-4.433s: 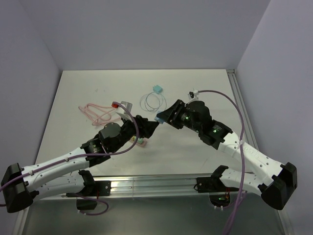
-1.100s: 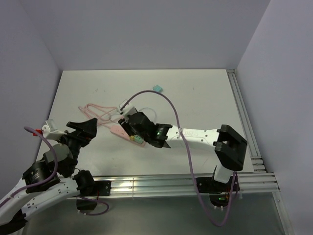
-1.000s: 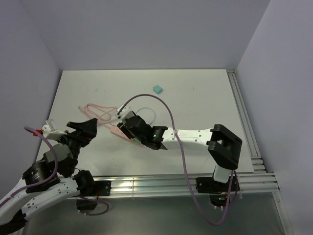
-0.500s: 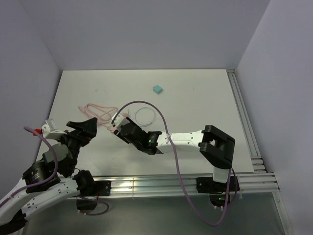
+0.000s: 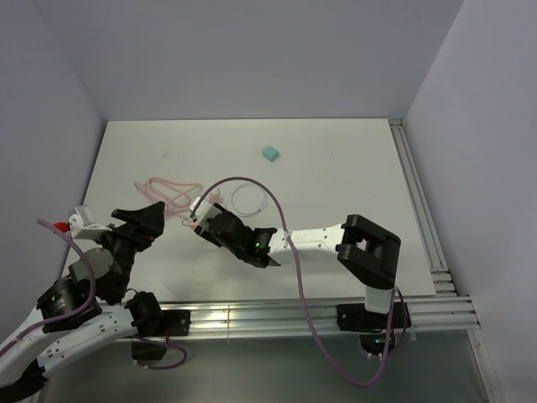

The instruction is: Insert the plug

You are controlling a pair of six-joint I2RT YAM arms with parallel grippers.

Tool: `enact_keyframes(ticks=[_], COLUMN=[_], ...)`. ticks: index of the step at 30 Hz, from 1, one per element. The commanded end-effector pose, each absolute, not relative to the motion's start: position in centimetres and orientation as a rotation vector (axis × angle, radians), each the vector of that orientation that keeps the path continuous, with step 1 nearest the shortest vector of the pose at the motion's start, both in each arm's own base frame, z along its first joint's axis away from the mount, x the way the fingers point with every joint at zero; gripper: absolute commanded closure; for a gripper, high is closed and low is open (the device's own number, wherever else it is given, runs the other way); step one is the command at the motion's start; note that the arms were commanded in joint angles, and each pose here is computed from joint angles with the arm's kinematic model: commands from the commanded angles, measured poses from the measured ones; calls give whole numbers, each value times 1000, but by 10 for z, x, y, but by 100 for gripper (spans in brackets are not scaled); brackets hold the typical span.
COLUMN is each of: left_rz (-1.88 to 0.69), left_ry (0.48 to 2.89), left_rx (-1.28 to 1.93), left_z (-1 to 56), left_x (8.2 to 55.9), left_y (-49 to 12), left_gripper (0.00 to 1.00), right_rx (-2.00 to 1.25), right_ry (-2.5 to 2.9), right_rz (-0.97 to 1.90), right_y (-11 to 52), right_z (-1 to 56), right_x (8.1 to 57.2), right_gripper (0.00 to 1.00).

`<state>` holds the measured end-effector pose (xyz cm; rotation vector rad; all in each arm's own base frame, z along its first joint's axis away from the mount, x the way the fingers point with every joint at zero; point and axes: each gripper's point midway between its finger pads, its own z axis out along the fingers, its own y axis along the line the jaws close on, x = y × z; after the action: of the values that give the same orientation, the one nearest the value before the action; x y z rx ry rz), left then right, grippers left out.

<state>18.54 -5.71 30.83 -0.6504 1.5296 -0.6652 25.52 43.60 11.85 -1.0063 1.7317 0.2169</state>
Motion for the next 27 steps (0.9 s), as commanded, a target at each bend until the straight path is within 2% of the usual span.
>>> enact_keyframes(ticks=[1, 18, 27], left_rz=[-688, -694, -699], left_ry=[1513, 1506, 1504], left_rx=[-642, -642, -643], left_z=[319, 317, 317], left_x=[184, 184, 184], left_y=[-57, -56, -57], left_gripper=[10, 10, 10], right_rx=[-1058, -1092, -1176], right_ry=[1715, 1675, 1630], right_rz=[217, 159, 120], right_y=[438, 423, 432], right_z=[107, 84, 104], right_x=[251, 258, 266], right_gripper=[100, 100, 100])
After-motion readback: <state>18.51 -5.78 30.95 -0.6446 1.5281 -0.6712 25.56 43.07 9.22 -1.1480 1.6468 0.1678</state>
